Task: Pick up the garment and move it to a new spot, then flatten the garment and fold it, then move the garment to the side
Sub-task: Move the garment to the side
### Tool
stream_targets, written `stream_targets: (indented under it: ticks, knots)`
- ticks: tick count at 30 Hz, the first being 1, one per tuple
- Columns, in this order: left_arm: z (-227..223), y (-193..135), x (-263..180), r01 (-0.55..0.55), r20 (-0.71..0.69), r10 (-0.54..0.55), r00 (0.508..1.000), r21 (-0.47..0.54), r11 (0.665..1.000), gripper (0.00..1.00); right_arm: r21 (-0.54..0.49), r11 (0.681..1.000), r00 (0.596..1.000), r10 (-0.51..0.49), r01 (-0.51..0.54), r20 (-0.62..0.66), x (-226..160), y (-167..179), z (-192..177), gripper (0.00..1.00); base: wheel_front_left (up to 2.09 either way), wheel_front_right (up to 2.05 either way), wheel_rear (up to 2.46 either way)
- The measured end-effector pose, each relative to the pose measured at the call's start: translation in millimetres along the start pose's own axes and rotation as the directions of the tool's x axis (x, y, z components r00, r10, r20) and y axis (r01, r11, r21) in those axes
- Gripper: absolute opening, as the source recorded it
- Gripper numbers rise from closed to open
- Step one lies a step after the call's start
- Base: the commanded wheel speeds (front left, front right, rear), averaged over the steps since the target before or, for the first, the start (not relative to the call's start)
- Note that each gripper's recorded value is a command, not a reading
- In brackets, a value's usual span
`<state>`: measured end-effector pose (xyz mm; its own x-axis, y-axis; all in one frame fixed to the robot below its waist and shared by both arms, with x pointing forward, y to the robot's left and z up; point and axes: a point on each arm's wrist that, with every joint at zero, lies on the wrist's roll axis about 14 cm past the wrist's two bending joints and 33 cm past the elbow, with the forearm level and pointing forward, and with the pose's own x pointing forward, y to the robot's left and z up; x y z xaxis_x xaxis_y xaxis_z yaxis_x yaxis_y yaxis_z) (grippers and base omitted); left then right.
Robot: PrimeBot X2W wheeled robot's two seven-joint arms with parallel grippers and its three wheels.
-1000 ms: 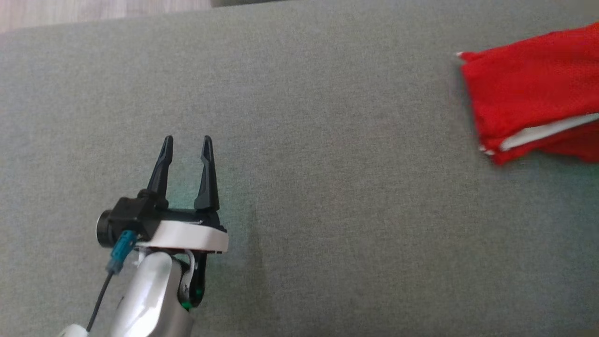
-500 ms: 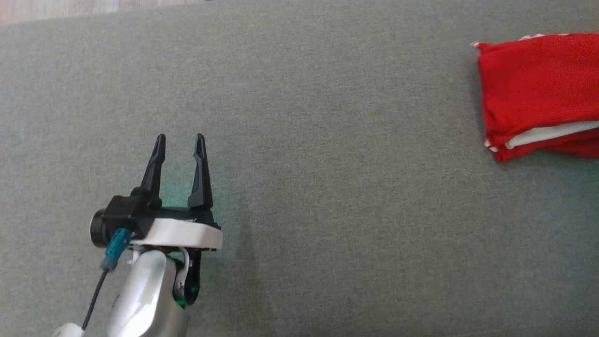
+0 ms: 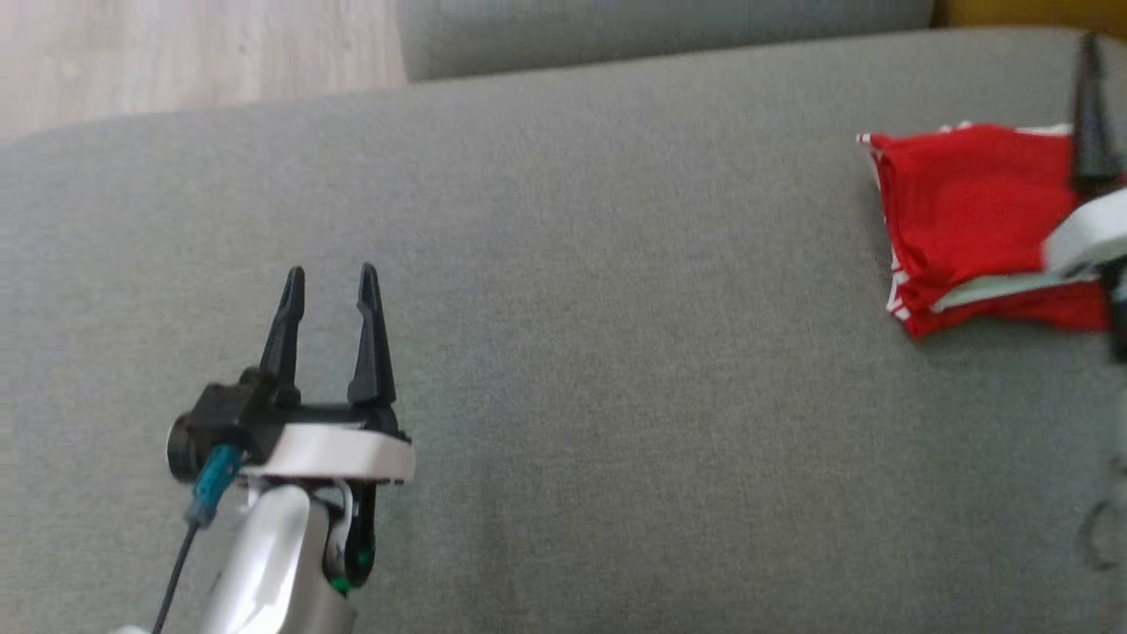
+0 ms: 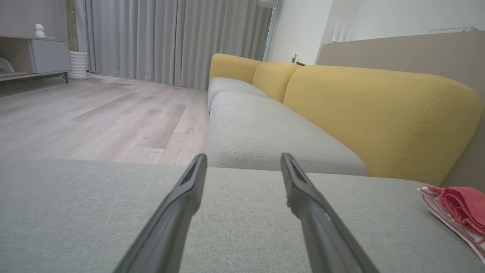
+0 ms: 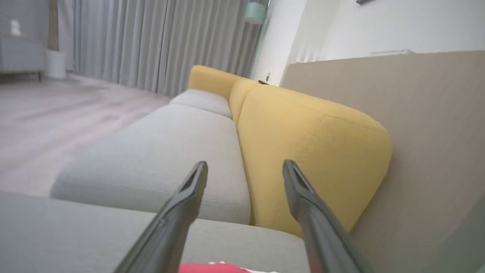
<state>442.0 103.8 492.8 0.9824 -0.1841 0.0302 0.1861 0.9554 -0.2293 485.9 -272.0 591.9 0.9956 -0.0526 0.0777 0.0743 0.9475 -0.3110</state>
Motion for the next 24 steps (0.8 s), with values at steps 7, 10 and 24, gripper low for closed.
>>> stream_targets:
  ticks: [7,10,24]
  knots:
    - [19,7,-36,-0.043,0.047,0.043,0.998,-0.002,0.999,1.0,0.314,0.947,0.988,0.023,-0.07,0.15,-45,65,27,1.0,0.0,0.0,0.0]
    - [23,10,-47,-0.056,0.06,0.057,0.997,-0.007,0.998,1.0,0.357,0.928,0.984,0.042,-0.102,0.173,-61,78,25,1.0,0.0,0.0,0.0]
    - [43,25,-84,-0.108,0.133,0.116,0.984,-0.065,0.992,1.0,0.447,0.884,0.989,0.148,-0.139,0.015,-126,123,-52,1.0,0.0,0.0,0.0]
